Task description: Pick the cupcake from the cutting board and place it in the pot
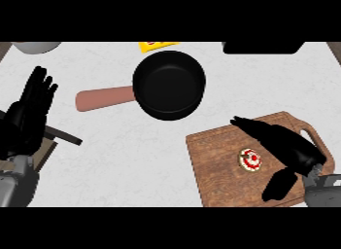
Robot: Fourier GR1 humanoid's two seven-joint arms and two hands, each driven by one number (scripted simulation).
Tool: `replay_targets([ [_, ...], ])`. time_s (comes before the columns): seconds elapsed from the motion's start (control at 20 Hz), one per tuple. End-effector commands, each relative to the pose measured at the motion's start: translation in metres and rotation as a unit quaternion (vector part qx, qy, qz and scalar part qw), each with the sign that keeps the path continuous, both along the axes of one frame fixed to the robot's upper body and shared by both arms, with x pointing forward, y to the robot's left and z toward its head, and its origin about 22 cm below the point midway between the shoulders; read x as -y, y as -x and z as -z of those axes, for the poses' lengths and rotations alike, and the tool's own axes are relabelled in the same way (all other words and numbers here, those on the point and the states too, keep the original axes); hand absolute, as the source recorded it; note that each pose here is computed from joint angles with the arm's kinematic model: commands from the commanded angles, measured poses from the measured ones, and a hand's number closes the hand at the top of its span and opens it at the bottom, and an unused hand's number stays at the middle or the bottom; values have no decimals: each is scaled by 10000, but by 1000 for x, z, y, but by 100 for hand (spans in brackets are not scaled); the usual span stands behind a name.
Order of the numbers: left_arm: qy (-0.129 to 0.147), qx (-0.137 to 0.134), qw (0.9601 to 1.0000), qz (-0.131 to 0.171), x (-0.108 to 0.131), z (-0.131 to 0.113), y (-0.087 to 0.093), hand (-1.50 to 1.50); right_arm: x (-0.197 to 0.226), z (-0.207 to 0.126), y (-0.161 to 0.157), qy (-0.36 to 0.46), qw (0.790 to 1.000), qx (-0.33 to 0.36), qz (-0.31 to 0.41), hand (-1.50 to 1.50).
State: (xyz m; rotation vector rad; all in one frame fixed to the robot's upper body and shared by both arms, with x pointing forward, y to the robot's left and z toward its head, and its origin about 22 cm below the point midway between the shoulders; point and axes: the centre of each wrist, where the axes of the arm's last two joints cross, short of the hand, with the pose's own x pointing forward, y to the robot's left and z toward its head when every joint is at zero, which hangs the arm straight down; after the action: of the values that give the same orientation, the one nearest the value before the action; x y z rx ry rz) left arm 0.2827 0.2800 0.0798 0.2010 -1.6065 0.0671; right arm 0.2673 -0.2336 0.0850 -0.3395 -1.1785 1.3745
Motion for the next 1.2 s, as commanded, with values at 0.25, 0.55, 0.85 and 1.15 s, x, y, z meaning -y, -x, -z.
replay_targets([
  [0.25, 45, 12, 10000, 43, 12, -5, 5, 0, 0, 43, -11, 134, 9998, -63, 167, -150],
  [0.55, 2, 129, 9999, -21, 4, -4, -4, 0, 5, 35, -17, 299, 9968, 336, -664, 150],
  [0.85, 20, 66, 10000, 53, -7, -16, -9, 0, 0, 57, -10, 178, 9973, 264, -663, 150],
  [1.15, 13, -13, 9992, 403, 19, -5, -10, 0, -177, 26, 20, 169, 9936, 517, -986, 150],
])
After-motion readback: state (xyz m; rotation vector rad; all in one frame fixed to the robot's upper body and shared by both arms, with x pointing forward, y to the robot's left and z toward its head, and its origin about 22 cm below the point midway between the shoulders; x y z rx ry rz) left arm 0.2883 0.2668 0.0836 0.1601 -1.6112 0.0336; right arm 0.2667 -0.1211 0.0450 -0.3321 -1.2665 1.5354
